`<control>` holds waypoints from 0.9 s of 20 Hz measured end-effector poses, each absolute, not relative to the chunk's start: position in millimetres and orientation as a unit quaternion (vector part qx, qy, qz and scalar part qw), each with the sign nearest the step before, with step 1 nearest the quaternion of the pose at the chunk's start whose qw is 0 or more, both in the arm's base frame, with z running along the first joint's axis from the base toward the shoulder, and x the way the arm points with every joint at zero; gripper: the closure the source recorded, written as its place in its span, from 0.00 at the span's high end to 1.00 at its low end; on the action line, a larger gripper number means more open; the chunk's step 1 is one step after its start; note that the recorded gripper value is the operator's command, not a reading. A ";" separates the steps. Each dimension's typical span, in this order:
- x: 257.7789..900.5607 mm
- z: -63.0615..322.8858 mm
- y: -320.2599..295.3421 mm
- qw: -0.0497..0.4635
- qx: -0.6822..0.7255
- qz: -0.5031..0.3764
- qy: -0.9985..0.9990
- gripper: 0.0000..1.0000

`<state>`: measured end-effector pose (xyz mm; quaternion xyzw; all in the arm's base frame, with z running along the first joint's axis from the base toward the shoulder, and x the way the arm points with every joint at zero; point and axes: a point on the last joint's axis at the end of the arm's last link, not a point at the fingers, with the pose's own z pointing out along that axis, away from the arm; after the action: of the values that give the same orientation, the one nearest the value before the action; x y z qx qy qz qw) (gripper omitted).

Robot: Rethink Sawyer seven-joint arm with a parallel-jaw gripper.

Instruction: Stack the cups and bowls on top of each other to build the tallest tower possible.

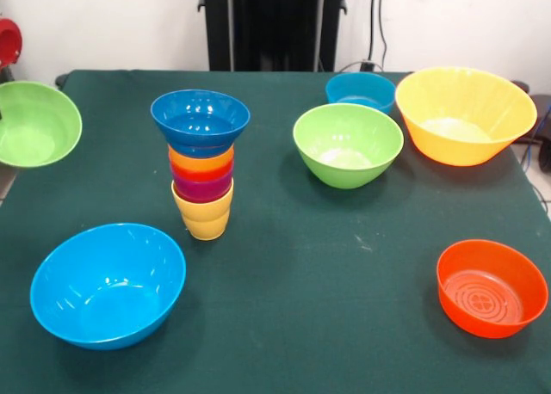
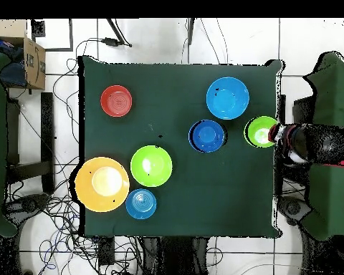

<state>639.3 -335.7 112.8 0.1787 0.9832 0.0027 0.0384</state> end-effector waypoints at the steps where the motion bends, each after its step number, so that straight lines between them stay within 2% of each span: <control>1: 639.5 116.0 -334.6 0.035 0.179 0.003 0.983 0.00; 18: 657.1 189.7 -303.3 0.000 0.183 0.019 0.983 0.00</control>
<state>657.1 -303.3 189.7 0.1830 0.9829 0.0187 0.0001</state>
